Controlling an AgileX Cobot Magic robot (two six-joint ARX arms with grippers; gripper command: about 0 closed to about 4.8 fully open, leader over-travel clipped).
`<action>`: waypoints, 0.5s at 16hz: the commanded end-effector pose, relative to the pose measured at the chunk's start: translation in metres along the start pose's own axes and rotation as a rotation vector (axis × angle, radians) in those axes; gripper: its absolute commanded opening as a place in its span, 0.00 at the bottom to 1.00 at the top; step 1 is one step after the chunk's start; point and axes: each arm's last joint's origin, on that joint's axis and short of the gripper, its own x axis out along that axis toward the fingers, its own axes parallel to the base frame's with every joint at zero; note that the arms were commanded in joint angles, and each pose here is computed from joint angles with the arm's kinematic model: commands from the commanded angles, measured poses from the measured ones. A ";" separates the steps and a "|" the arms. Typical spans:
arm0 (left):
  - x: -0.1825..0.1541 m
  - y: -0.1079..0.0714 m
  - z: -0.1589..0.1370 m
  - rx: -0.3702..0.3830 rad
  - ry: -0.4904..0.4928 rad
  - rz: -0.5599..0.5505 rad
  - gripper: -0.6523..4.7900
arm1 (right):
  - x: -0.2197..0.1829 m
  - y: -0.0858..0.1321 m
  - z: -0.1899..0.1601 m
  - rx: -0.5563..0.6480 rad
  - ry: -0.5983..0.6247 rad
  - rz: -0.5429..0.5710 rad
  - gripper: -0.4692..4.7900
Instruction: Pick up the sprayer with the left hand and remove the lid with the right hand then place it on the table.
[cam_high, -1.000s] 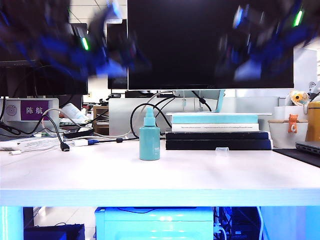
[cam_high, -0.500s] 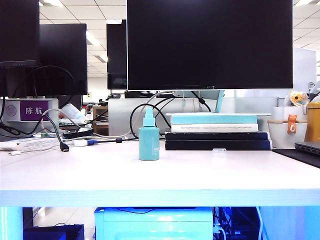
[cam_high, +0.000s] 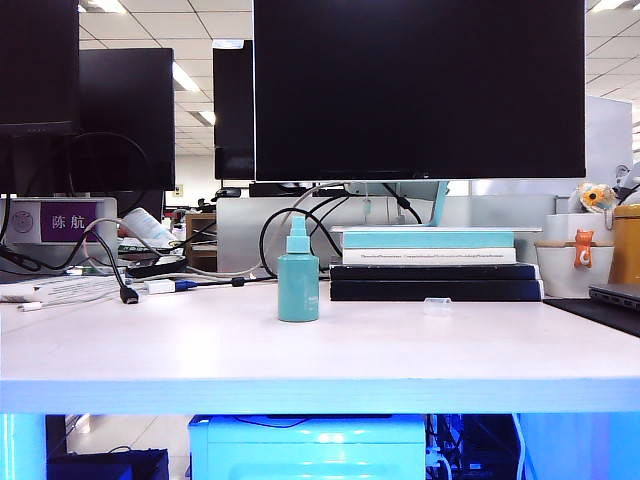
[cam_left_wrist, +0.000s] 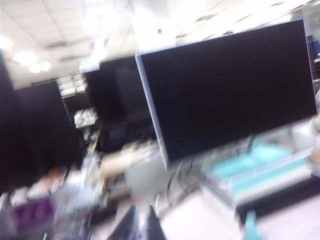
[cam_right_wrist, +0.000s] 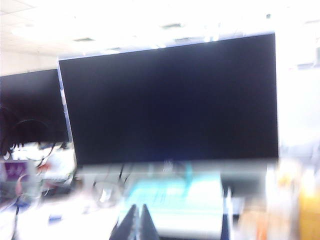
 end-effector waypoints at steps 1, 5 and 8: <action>-0.009 -0.008 -0.039 -0.079 0.080 0.087 0.21 | -0.011 -0.007 -0.061 0.114 0.075 -0.003 0.08; -0.010 -0.021 -0.086 -0.060 0.197 0.082 0.21 | -0.020 -0.014 -0.115 0.135 0.186 -0.051 0.09; -0.012 -0.029 -0.107 -0.090 0.200 0.019 0.20 | -0.021 -0.015 -0.119 0.055 0.225 -0.053 0.09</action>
